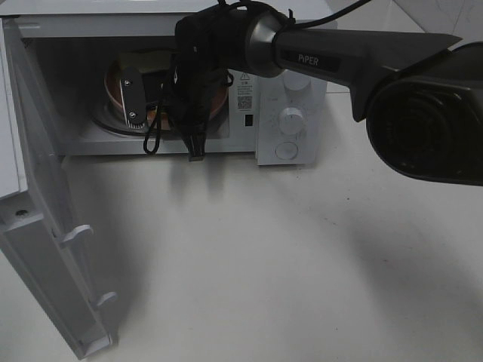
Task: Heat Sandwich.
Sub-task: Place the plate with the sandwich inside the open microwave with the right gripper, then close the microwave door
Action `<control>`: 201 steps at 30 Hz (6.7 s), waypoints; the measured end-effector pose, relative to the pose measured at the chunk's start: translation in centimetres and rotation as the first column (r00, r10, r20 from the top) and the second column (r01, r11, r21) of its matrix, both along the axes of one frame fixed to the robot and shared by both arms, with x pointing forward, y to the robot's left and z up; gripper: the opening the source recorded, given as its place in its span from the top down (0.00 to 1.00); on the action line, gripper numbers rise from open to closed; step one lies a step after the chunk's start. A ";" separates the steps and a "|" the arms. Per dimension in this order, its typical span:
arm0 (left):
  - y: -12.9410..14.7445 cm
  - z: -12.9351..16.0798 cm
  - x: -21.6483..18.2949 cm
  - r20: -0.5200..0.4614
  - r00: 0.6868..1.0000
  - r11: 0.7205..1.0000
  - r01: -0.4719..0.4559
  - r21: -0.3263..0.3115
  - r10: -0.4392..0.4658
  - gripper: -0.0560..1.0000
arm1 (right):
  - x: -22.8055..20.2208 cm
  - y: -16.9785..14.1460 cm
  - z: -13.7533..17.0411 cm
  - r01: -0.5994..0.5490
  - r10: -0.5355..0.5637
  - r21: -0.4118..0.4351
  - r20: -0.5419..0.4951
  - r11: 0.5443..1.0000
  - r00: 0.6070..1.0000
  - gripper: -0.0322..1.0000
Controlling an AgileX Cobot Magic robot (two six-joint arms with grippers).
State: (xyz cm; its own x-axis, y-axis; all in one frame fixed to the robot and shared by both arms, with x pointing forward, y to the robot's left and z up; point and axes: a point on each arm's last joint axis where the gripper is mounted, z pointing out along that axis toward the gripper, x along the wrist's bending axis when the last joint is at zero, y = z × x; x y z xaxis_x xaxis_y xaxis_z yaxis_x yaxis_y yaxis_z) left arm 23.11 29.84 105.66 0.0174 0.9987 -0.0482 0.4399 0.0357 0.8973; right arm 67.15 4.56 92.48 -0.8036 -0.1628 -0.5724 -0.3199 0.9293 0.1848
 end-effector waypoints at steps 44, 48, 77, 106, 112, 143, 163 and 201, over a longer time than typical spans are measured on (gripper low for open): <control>0.0 0.0 0.0 0.000 1.000 1.000 0.000 0.000 0.000 0.31 | -1.0 -0.3 1.4 0.092 -0.093 -0.013 -0.090 0.996 0.992 0.45; 0.0 0.0 0.0 0.000 1.000 1.000 0.000 0.000 0.000 0.31 | -1.7 0.0 1.9 0.096 -0.098 -0.017 -0.115 0.995 0.989 0.45; 0.0 0.0 0.0 0.000 1.000 1.000 0.000 0.000 0.000 0.31 | -5.7 0.3 5.6 0.163 -0.181 -0.087 -0.286 0.983 0.941 0.45; 0.0 0.0 0.0 0.000 1.000 1.000 0.000 0.000 0.000 0.31 | -12.3 -5.1 8.6 0.902 -0.812 -0.179 -0.527 0.394 0.250 0.45; 0.0 0.0 0.0 0.000 1.000 1.000 0.000 0.000 0.000 0.31 | -13.9 -6.7 9.3 0.908 -0.824 -0.200 -0.522 0.368 0.220 0.45; 0.0 0.0 0.0 0.000 1.000 1.000 0.000 0.000 0.000 0.31 | -13.4 -27.3 14.3 0.987 -0.836 -0.151 -0.533 -0.060 -0.132 0.45; 0.0 0.0 0.0 0.000 1.000 1.000 0.000 0.000 0.000 0.31 | -27.0 -33.0 14.2 0.982 -0.801 -0.015 -0.576 -0.188 -0.163 0.45; 0.0 0.0 0.0 0.000 1.000 1.000 0.000 0.000 0.000 0.31 | -43.5 -35.4 13.5 0.662 -0.794 0.722 -0.515 -0.200 0.322 0.45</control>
State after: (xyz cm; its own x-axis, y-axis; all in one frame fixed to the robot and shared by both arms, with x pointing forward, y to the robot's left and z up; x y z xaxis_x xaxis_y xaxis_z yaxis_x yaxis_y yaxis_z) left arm 23.11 29.84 105.66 0.0174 0.9987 -0.0482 0.4399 0.0357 0.8973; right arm 23.60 -30.88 106.02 0.0204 0.9993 0.0324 0.3875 -0.0378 0.9211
